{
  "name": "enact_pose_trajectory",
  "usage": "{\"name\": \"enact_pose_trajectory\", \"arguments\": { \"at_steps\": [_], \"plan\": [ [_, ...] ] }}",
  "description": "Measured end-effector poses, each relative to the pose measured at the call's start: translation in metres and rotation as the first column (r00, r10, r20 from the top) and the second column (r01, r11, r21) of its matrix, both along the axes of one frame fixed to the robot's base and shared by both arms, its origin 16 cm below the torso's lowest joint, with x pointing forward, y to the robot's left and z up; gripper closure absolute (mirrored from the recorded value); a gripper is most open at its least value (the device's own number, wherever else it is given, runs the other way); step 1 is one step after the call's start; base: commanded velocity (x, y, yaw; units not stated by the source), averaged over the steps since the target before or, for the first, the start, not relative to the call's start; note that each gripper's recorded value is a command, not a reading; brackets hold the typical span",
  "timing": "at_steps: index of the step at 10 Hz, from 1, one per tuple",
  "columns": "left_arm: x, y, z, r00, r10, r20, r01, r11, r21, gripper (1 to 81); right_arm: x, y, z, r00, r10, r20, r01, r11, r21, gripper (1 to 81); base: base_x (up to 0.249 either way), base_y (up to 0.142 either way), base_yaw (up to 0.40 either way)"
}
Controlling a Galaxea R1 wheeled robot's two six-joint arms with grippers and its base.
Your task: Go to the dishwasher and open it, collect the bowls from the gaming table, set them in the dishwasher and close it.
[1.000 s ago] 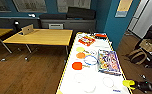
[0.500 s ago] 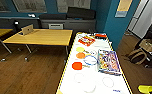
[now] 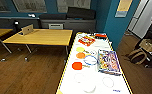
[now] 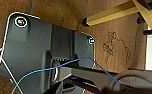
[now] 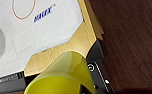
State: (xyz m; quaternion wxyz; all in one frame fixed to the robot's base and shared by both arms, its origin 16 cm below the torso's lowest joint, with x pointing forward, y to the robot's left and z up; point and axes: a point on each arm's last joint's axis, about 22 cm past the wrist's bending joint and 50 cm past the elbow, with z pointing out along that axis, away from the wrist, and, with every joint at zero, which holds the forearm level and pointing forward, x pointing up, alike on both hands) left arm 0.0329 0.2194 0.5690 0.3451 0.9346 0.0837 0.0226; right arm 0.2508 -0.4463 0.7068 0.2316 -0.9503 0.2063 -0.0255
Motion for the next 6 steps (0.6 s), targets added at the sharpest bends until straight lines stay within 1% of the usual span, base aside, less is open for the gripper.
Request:
{"name": "enact_pose_trajectory", "arguments": {
  "at_steps": [1,2,3,4,5,6],
  "plan": [
    [0.026,0.014,0.018,0.9992,0.006,0.039,-0.006,0.9999,-0.009,1.0,-0.021,0.014,-0.012,0.9999,-0.001,-0.015,0.001,1.0,0.022,81.1,0.0,0.0,0.0],
    [0.049,0.03,0.038,0.9973,0.008,0.072,-0.007,0.9999,-0.011,1.0,-0.047,0.035,-0.025,0.9998,0.005,-0.021,-0.004,0.999,0.052,81.1,0.0,0.0,0.0],
    [0.07,0.047,0.056,0.9944,0.009,0.105,-0.009,0.9999,-0.006,1.0,-0.065,0.055,-0.034,0.9996,0.011,-0.028,-0.009,0.997,0.082,81.1,0.0,0.0,0.0],
    [0.094,0.054,0.073,0.9902,0.012,0.139,-0.01,0.9999,-0.011,1.0,-0.087,0.09,-0.047,0.9996,0.015,-0.025,-0.011,0.99,0.138,81.1,0.0,0.0,0.0],
    [0.122,0.054,0.091,0.9844,0.026,0.174,-0.021,0.9993,-0.031,1.0,-0.105,0.128,-0.056,0.9996,0.018,-0.023,-0.014,0.98,0.198,81.1,0.0,0.0,0.0],
    [0.151,0.052,0.11,0.9781,0.058,0.2,-0.047,0.9972,-0.059,1.0,-0.118,0.149,-0.061,0.9997,0.017,-0.015,-0.013,0.973,0.229,81.1,0.0,0.0,0.0]
  ]
}}
